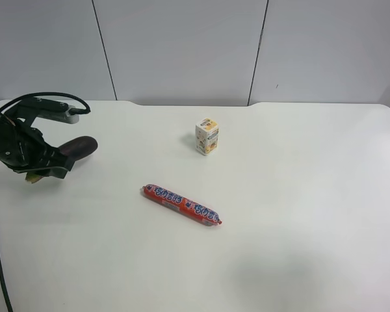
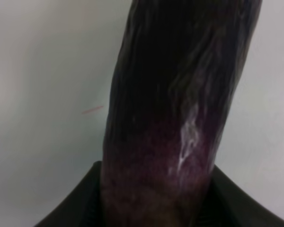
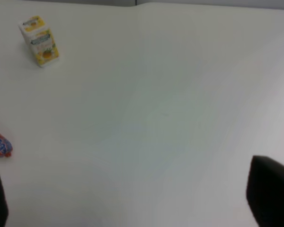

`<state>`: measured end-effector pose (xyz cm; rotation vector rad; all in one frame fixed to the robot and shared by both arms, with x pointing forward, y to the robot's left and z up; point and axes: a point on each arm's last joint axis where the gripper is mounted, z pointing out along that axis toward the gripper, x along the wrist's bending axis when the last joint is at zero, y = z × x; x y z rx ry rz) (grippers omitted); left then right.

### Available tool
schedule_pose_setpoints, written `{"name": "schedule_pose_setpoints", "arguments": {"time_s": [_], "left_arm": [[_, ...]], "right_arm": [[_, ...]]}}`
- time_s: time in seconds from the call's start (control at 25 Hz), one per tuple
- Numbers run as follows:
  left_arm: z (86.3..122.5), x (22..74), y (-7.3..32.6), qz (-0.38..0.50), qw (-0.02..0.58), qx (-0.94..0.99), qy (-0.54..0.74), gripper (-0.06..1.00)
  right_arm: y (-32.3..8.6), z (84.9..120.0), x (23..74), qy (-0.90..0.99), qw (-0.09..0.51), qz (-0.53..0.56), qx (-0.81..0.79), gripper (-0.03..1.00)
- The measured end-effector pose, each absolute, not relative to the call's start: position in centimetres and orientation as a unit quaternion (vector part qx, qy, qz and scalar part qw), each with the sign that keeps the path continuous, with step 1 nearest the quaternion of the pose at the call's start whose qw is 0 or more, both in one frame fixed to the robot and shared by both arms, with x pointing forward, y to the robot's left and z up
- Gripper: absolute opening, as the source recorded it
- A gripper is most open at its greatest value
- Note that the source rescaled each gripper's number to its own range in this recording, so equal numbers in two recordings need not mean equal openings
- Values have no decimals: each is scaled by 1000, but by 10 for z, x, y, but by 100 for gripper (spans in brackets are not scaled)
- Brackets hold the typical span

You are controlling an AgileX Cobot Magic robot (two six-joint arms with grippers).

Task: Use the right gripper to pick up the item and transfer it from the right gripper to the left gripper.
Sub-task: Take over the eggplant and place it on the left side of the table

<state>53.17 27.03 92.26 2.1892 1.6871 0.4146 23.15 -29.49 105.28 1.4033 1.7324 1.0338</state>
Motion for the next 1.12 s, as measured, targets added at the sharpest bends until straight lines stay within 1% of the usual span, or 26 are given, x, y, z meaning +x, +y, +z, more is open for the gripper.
{"name": "schedule_pose_setpoints", "arguments": {"time_s": [0.32, 0.68, 0.72, 0.76, 0.8, 0.84, 0.88, 0.96, 1.0, 1.12], "left_arm": [[896, 532, 270, 111, 145, 773, 608, 0], [894, 532, 270, 109, 144, 772, 609, 0], [894, 532, 270, 109, 144, 772, 609, 6], [894, 532, 270, 108, 144, 772, 609, 21], [894, 532, 270, 108, 144, 770, 612, 40], [894, 532, 270, 107, 145, 768, 615, 63], [894, 532, 270, 106, 147, 765, 618, 79], [894, 532, 270, 105, 147, 764, 619, 94], [894, 532, 270, 105, 147, 764, 619, 96], [894, 532, 270, 104, 146, 764, 619, 99]], "right_arm": [[-295, 1053, 231, 664, 335, 396, 538, 100], [-295, 1053, 231, 664, 335, 396, 538, 100], [-295, 1053, 231, 664, 335, 396, 538, 100], [-295, 1053, 231, 664, 335, 396, 538, 100], [-295, 1053, 231, 664, 335, 396, 538, 100], [-295, 1053, 231, 664, 335, 396, 538, 100], [-295, 1053, 231, 664, 335, 396, 538, 100], [-295, 1053, 231, 664, 335, 396, 538, 100], [-295, 1053, 231, 664, 335, 396, 538, 100], [-295, 1053, 231, 664, 335, 396, 538, 100]]}}
